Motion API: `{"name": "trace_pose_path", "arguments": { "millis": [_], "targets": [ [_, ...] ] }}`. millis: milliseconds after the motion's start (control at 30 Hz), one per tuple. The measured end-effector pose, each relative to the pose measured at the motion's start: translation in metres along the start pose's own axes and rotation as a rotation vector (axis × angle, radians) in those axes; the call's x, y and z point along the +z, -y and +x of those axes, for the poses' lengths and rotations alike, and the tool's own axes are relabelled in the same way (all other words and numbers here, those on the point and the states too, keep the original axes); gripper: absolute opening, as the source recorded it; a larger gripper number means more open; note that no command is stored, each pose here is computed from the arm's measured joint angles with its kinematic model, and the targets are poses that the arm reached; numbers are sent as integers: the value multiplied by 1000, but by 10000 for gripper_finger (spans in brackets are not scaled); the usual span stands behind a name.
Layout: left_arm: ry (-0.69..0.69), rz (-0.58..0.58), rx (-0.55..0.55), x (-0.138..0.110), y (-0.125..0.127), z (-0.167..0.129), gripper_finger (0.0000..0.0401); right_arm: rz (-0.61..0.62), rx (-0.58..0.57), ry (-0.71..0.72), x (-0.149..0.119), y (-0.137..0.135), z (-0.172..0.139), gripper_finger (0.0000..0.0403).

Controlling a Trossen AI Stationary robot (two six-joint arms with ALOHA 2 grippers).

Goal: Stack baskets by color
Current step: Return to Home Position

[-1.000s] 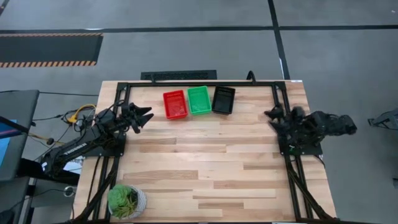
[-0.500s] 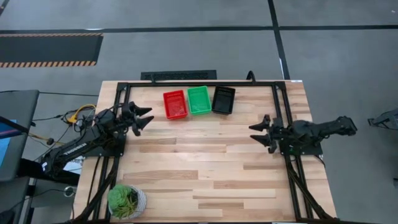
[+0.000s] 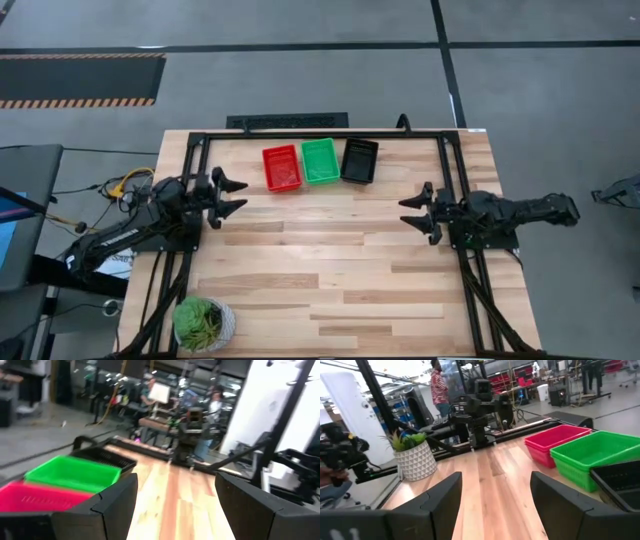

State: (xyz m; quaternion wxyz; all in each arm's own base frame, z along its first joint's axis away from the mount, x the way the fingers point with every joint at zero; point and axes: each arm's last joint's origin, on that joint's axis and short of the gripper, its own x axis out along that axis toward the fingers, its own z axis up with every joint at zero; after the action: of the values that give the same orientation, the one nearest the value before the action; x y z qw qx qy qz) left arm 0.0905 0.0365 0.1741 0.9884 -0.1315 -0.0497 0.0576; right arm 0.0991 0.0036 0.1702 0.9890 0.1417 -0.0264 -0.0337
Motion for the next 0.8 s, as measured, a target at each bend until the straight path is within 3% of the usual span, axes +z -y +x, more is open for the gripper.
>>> {"name": "trace_pose_path", "arguments": {
  "millis": [167,333,667,800],
  "targets": [
    [22,44,-89,2,8,2,256,-5,-37,-3,0,4,0,260],
    [-40,40,-140,-5,14,3,256,-24,-30,-15,0,8,1,260],
    [-58,153,-122,-9,17,3,256,-29,-33,-44,-2,14,1,260],
    [-49,162,-68,-8,15,4,256,-31,-42,-45,-2,15,1,260]
  ]
}}
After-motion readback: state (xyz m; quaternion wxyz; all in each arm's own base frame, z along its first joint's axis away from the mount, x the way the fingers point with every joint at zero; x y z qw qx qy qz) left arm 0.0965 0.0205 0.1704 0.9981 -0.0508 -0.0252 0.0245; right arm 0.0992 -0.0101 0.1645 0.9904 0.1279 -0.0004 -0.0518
